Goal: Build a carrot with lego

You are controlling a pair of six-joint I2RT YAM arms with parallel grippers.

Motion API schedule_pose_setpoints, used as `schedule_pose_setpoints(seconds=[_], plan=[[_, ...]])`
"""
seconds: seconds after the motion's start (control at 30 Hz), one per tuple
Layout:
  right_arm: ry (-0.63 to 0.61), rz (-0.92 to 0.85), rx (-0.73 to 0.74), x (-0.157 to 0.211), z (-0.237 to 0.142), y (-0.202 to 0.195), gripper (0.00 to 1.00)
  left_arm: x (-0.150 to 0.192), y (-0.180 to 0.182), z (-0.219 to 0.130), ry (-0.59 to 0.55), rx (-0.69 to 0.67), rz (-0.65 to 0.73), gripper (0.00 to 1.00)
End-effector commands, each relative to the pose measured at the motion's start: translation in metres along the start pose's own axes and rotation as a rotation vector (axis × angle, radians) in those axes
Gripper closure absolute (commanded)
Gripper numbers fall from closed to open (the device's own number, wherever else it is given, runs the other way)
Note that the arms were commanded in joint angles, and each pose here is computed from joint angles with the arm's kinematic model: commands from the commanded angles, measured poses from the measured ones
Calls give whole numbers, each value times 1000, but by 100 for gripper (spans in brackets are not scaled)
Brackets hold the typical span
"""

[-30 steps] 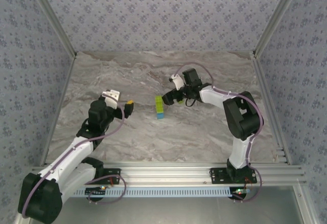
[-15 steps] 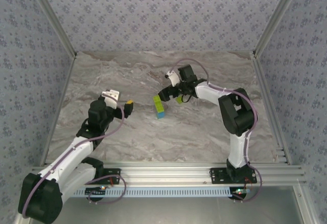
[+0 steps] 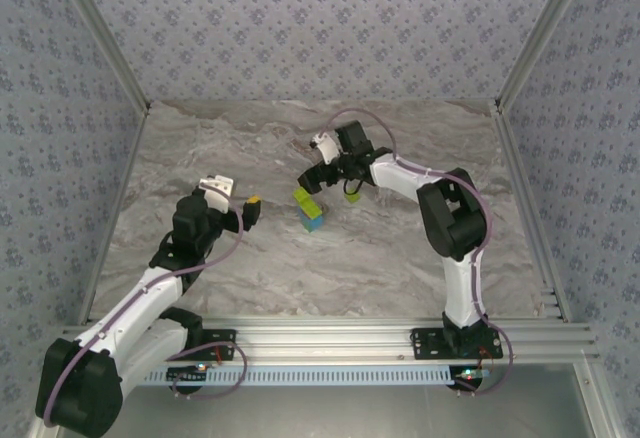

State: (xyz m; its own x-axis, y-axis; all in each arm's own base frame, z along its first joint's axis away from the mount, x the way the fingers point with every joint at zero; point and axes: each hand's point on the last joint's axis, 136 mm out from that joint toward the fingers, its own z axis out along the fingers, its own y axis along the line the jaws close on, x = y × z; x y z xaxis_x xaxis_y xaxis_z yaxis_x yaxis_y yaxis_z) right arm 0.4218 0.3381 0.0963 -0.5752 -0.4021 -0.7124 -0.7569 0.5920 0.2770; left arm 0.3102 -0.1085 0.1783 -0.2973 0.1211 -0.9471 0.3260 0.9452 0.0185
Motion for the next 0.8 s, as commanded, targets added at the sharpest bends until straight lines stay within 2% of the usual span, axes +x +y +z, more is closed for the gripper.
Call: schedule_pose_setpoints(seconds=[0.0, 0.23, 0.53, 0.67, 0.77], plan=[[31, 7, -20, 7, 10, 7, 2, 2, 2, 1, 3, -8, -14, 2], [45, 4, -36, 9, 21, 14, 2, 3, 2, 1, 6, -8, -14, 2], [38, -20, -44, -8, 28, 15, 2, 2, 2, 1, 7, -6, -14, 2], [2, -16, 18, -23, 25, 0, 2, 3, 1, 2, 9, -3, -13, 2], [-54, 7, 125, -41, 12, -24, 3, 2, -1, 2, 7, 11, -9, 3]])
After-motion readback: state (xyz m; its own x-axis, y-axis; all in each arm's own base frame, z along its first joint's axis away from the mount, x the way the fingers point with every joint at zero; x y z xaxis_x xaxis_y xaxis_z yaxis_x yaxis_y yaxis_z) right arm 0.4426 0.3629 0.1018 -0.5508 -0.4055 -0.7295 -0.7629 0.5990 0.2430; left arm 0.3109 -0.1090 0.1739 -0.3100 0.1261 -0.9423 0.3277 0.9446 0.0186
